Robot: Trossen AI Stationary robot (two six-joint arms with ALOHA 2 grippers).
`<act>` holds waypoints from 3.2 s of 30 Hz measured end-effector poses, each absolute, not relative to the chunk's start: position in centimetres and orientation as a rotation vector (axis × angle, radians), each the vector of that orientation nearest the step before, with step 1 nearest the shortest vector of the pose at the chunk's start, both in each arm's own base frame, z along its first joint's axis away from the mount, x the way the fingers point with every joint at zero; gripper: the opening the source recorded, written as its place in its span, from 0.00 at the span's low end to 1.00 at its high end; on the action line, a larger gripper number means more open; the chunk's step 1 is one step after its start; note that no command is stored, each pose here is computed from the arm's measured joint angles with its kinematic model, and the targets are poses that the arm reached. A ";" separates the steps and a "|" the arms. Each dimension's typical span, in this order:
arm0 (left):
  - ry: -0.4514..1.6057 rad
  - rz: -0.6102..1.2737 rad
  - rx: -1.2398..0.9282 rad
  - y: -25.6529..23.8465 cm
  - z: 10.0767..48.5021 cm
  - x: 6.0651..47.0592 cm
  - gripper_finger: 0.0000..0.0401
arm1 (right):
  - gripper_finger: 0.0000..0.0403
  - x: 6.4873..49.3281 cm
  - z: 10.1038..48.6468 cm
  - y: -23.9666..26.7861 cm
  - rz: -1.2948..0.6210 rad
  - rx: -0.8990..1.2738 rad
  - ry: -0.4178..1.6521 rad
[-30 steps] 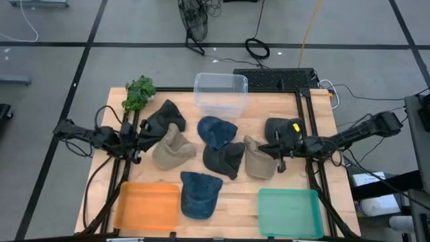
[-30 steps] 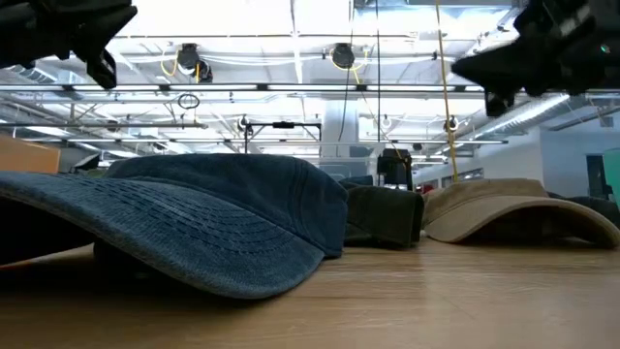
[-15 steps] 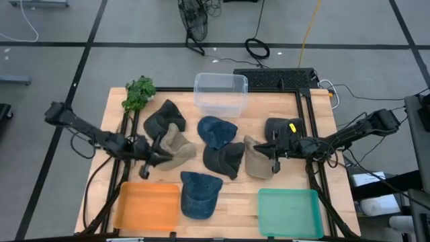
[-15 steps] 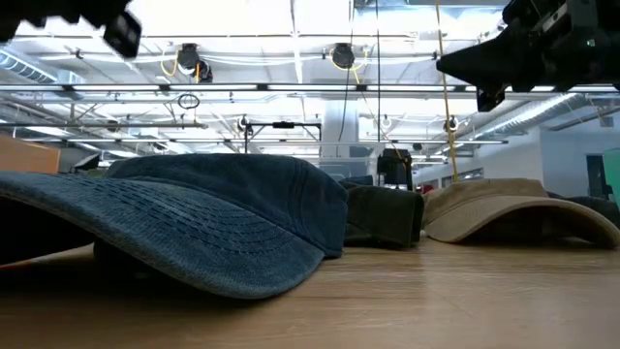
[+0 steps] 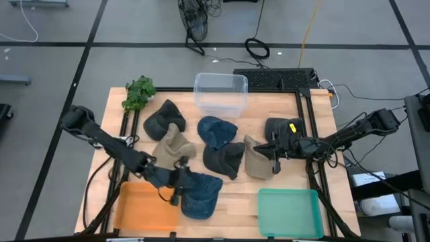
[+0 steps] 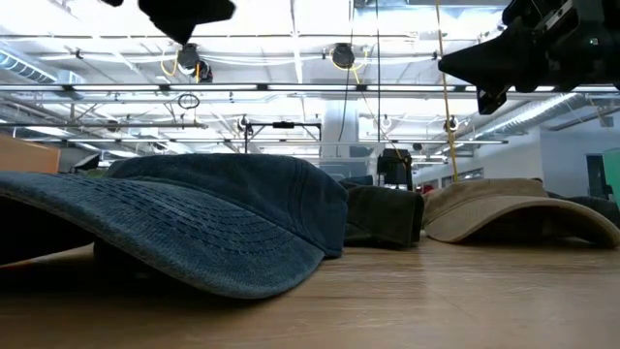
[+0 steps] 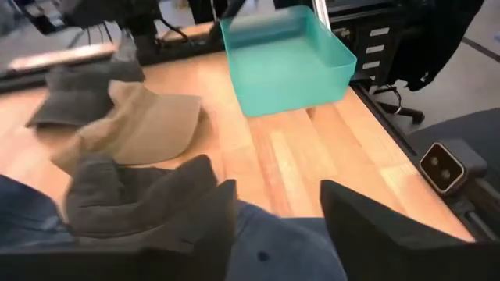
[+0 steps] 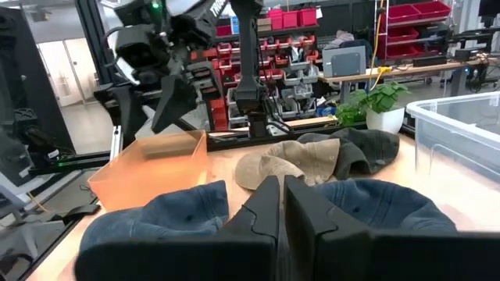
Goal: Pick & Place hat
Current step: Put the bottom blue cap into the sky blue bin
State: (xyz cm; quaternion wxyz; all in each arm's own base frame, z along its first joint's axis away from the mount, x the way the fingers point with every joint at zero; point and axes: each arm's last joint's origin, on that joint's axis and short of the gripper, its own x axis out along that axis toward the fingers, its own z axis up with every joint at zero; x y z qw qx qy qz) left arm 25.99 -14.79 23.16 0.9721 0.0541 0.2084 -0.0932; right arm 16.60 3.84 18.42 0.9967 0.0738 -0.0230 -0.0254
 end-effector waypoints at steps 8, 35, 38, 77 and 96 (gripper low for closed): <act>0.622 -0.286 -0.017 -16.9 22.4 28.1 0.68 | 0.00 16.6 18.4 3.8 -0.054 0.090 -0.039; 1.108 -0.065 -0.104 -17.8 17.0 29.3 0.54 | 0.00 16.6 18.4 3.8 -0.050 0.123 -0.041; 1.108 -0.064 -0.098 -17.6 16.9 29.4 0.41 | 0.00 16.6 18.4 3.8 -0.050 0.123 -0.041; 0.615 -0.055 0.066 -12.5 28.2 38.0 0.01 | 0.15 21.2 26.9 14.5 0.182 -0.275 0.047; 0.654 -0.085 0.184 -13.5 27.8 37.3 0.02 | 0.33 28.5 29.2 14.8 0.094 -0.341 0.522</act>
